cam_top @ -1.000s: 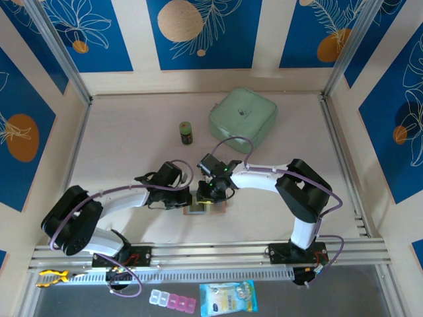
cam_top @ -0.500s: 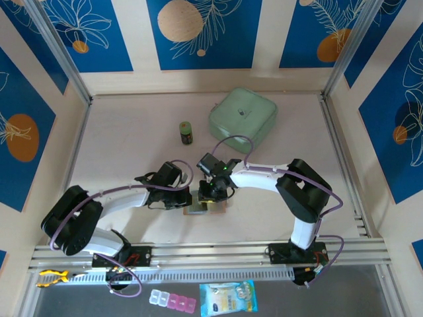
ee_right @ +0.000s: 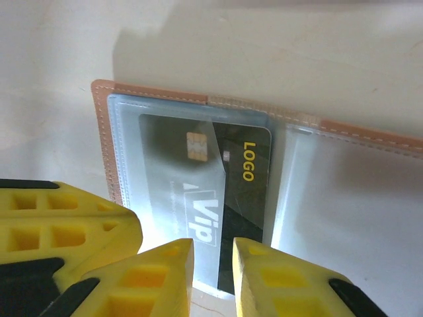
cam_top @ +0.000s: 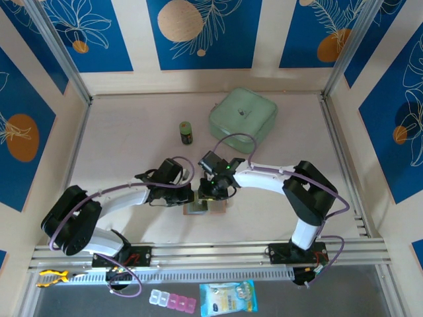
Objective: Take the credit cards out of the card holder
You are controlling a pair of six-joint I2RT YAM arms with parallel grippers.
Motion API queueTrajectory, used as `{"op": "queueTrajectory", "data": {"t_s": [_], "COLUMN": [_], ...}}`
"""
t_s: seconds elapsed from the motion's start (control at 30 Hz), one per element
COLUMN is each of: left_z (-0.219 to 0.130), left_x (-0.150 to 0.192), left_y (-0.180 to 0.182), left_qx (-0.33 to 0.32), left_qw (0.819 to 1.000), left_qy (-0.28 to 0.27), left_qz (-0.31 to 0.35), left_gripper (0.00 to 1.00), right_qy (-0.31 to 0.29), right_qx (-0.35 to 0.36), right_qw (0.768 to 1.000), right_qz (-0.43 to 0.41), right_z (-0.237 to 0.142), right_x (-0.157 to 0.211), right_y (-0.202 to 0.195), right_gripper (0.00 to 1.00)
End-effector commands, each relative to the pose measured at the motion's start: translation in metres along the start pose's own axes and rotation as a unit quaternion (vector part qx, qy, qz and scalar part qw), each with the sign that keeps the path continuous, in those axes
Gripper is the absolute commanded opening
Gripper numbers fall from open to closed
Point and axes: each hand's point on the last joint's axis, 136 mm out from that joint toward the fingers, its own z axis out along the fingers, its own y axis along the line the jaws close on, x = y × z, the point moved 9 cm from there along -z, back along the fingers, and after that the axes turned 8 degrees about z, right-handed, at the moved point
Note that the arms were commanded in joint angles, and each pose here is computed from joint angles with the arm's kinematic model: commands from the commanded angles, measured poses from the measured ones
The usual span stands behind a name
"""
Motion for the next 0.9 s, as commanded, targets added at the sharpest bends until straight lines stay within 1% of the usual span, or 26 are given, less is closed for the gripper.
{"op": "queueTrajectory", "data": {"t_s": [0.0, 0.37, 0.87], "left_z": [0.000, 0.013, 0.013], "left_x": [-0.002, 0.007, 0.011], "left_y": [-0.002, 0.011, 0.017], "left_qx": [0.009, -0.008, -0.027], "left_qw": [1.000, 0.999, 0.999], "left_qy": [0.009, 0.029, 0.034], "left_qz": [0.002, -0.014, -0.014], "left_gripper": [0.00, 0.00, 0.00], "right_qy": [-0.004, 0.007, 0.022], "right_qx": [-0.002, -0.002, -0.009], "right_qw": [1.000, 1.000, 0.999], "right_qz": [0.005, 0.013, 0.022], "right_z": [-0.006, 0.001, 0.013], "right_x": [0.001, 0.001, -0.001], "right_y": [-0.005, -0.011, -0.016], "right_gripper": [0.24, 0.24, 0.24]}}
